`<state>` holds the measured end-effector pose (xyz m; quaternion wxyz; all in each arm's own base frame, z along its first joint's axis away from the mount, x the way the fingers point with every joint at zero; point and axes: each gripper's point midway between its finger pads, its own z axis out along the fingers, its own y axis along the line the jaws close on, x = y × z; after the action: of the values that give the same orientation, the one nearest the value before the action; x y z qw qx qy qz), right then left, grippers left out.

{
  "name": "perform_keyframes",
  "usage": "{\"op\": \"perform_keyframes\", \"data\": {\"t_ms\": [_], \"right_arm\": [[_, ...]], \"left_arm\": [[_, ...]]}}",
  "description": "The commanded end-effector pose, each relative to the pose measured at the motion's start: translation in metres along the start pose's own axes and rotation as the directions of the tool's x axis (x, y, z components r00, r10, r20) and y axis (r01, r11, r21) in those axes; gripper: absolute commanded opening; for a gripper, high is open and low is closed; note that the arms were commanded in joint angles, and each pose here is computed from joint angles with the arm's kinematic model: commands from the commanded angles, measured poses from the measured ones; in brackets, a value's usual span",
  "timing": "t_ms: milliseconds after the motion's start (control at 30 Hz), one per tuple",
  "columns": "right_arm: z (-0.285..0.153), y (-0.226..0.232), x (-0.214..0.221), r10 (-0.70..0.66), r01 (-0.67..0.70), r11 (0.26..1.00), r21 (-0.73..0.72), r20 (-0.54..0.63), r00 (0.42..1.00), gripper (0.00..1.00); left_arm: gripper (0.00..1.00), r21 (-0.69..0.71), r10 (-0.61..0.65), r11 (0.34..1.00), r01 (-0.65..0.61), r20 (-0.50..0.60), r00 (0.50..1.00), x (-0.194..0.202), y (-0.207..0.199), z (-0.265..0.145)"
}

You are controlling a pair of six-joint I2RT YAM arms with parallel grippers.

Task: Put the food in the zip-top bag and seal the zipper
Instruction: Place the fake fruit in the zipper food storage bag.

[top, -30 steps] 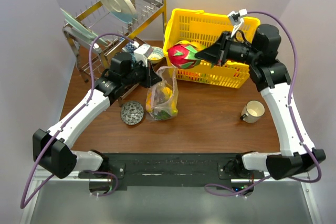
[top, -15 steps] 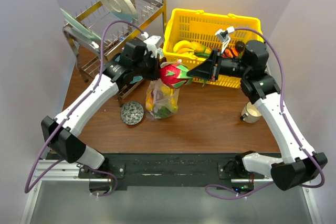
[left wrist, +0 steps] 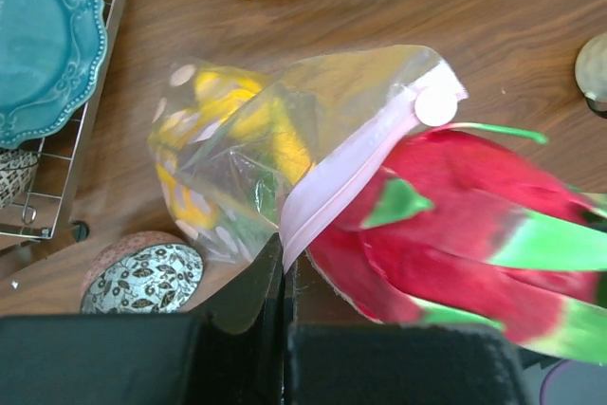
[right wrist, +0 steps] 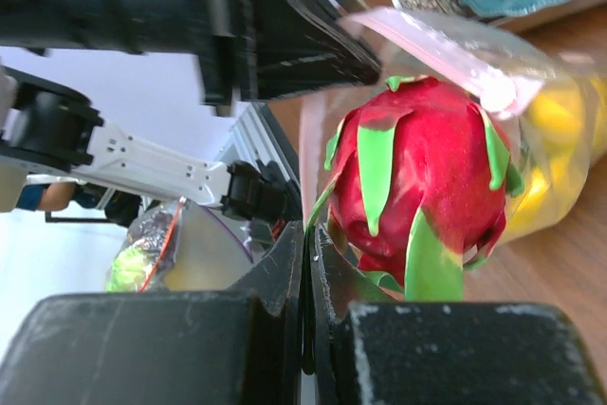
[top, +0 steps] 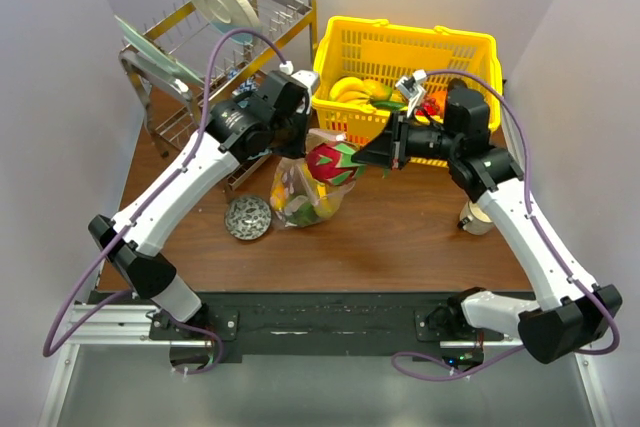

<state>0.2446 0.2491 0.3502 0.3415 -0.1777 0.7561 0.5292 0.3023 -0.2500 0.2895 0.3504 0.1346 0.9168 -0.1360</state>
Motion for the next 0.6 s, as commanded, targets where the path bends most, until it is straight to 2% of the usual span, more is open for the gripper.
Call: {"op": "perform_keyframes", "data": {"t_ms": [0,100,233,267,367,400,500,567], "right_arm": [[0.011,0.006,0.001,-0.04,0.04,0.999,-0.036,0.02,0.999,0.0],[0.025,0.013,0.003,0.013,-0.01,0.996,-0.088,0.035,0.999,0.0],[0.047,0.021,0.002,0.021,-0.012,0.994,-0.11,0.076,0.997,0.0],[0.054,0.023,-0.003,0.002,0.01,0.995,-0.104,0.113,0.994,0.0],[0.069,-0.008,-0.001,-0.009,0.008,1.0,0.002,0.157,0.988,0.0],[0.071,-0.015,0.001,-0.02,0.017,1.0,0.02,0.155,0.988,0.06],[0.075,-0.03,0.016,-0.017,0.011,0.998,0.067,0.087,0.996,0.61],[0.067,-0.025,0.018,-0.028,0.021,0.997,0.079,0.084,0.996,0.72]], "left_arm": [[0.0,0.085,-0.028,0.996,0.024,0.051,0.998,-0.017,-0.021,-0.011],[0.0,0.203,-0.026,0.979,0.018,0.034,0.999,-0.013,-0.045,-0.006],[0.0,0.266,-0.025,0.964,0.019,0.018,1.0,-0.01,-0.058,0.0],[0.0,0.279,-0.025,0.96,0.018,0.02,0.999,-0.01,-0.06,-0.002],[0.0,0.311,-0.03,0.95,0.018,0.032,0.999,-0.012,-0.064,-0.004],[0.0,0.318,-0.031,0.948,0.018,0.035,0.999,-0.012,-0.066,-0.004],[0.0,0.318,-0.029,0.948,0.013,0.048,0.998,-0.015,-0.065,-0.008],[0.0,0.308,-0.026,0.951,0.008,0.055,0.998,-0.015,-0.062,-0.009]]}}
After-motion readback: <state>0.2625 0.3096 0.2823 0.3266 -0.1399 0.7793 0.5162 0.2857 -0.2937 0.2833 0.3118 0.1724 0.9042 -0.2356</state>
